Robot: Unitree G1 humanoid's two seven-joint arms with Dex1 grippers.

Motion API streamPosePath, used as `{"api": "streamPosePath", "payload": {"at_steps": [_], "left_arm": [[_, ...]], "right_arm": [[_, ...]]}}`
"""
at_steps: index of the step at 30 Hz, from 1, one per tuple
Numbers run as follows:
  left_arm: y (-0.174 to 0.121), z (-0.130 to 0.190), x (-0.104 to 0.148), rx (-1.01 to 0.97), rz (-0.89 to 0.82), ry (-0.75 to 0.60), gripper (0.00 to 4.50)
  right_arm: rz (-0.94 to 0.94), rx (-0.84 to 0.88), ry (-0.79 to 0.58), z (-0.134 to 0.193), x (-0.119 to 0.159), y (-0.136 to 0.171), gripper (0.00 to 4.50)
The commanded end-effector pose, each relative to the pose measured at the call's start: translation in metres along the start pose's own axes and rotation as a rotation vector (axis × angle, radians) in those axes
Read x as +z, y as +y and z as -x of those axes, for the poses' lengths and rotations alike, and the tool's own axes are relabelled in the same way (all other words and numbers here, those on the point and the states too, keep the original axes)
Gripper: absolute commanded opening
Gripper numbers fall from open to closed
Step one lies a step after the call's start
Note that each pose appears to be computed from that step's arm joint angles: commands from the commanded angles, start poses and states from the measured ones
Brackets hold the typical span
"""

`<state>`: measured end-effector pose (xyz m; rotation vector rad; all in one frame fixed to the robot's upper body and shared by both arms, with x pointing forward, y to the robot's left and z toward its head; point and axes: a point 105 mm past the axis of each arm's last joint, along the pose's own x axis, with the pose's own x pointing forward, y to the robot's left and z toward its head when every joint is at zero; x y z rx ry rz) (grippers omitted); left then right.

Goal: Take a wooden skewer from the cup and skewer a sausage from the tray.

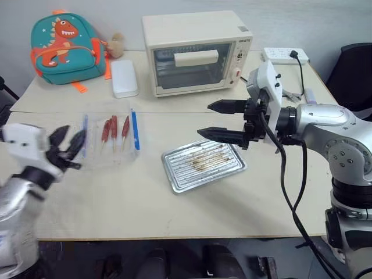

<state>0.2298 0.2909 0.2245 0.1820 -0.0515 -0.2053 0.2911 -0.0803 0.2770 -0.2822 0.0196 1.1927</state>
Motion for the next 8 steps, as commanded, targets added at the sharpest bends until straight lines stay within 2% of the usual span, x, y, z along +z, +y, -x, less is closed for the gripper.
{"api": "streamPosePath", "payload": {"at_steps": [1, 4, 8], "left_arm": [[0.009, 0.039, 0.011, -0.047, -0.010, 0.050, 2.01], [0.024, 0.064, 0.011, -0.026, -0.030, 0.124, 2.01], [0.034, 0.074, 0.016, -0.003, -0.044, 0.135, 2.01]], "right_arm": [[0.041, 0.011, -0.003, 0.005, 0.004, 0.000, 4.01], [0.037, 0.021, 0.005, 0.006, 0.002, -0.001, 4.01], [0.034, 0.029, 0.016, 0.007, -0.001, -0.002, 4.01]]}}
